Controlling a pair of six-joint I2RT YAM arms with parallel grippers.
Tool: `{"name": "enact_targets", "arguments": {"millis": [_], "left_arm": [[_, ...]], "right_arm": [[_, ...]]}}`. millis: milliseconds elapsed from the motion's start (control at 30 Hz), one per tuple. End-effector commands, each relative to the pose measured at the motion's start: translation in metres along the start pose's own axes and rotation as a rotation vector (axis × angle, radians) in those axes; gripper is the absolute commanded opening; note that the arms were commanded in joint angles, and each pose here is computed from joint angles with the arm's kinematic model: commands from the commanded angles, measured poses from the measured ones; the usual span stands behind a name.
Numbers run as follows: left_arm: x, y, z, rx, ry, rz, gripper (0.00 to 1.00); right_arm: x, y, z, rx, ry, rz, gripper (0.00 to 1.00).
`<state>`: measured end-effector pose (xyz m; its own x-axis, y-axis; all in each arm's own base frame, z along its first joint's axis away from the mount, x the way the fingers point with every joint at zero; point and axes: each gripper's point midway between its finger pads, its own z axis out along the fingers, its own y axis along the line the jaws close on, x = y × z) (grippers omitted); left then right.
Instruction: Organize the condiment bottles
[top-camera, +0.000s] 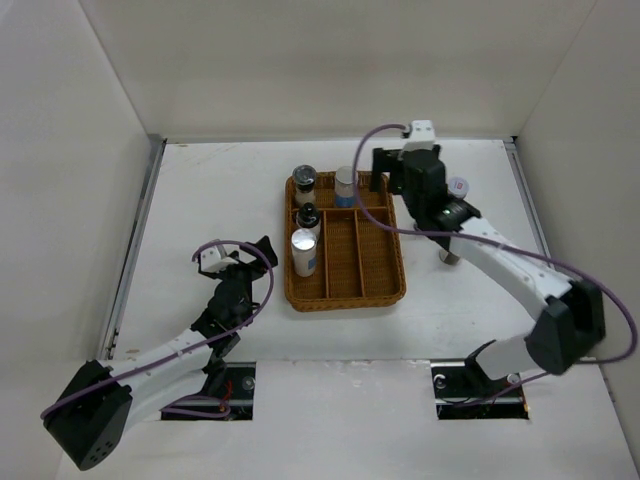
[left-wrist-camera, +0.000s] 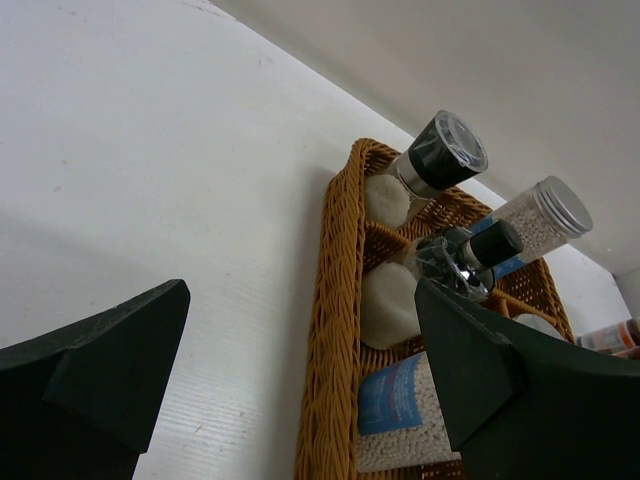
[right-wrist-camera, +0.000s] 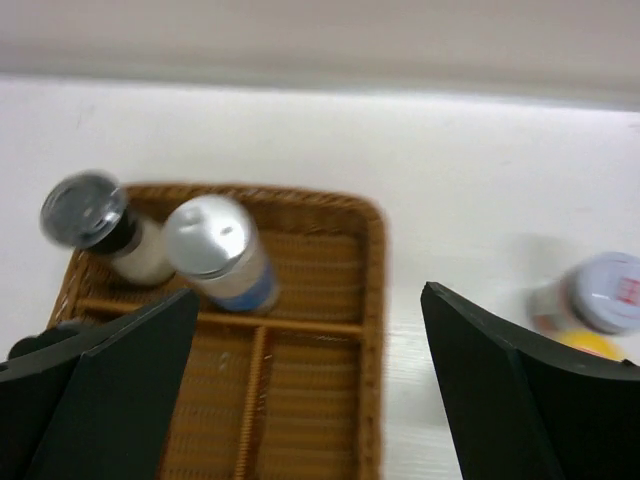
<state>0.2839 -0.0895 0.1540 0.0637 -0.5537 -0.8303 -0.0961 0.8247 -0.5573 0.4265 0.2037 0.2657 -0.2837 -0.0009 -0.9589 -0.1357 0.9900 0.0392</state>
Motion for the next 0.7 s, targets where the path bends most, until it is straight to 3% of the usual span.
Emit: {"name": "enact_targets", "arguments": {"millis": [0, 67, 200, 467, 667], "left_arm": [[-0.008, -0.011, 0.0, 0.038, -0.023, -0.054, 1.0], [-0.008, -0.014, 0.001, 0.042, -0.022, -0.053, 1.0], [-0.006, -0.013, 0.003, 0.041, -0.012, -0.039, 1.0], [-0.004, -0.013, 0.006, 0.039, -0.003, -0.025, 1.0], [0.0, -0.012, 0.007, 0.036, 0.007, -0.017, 1.0]], "right_arm": [[-0.031, -0.075, -0.027, 0.217, -0.16, 0.114, 1.0], [-0.018, -0.113, -0.036, 0.313, -0.148, 0.126, 1.0], [0.004, -0.145, -0.035, 0.388, -0.106, 0.125, 1.0], [0.028, -0.153, -0.002, 0.355, -0.053, 0.168, 0.99], [0.048, -0.154, 0.014, 0.355, -0.016, 0.178, 0.86]]}}
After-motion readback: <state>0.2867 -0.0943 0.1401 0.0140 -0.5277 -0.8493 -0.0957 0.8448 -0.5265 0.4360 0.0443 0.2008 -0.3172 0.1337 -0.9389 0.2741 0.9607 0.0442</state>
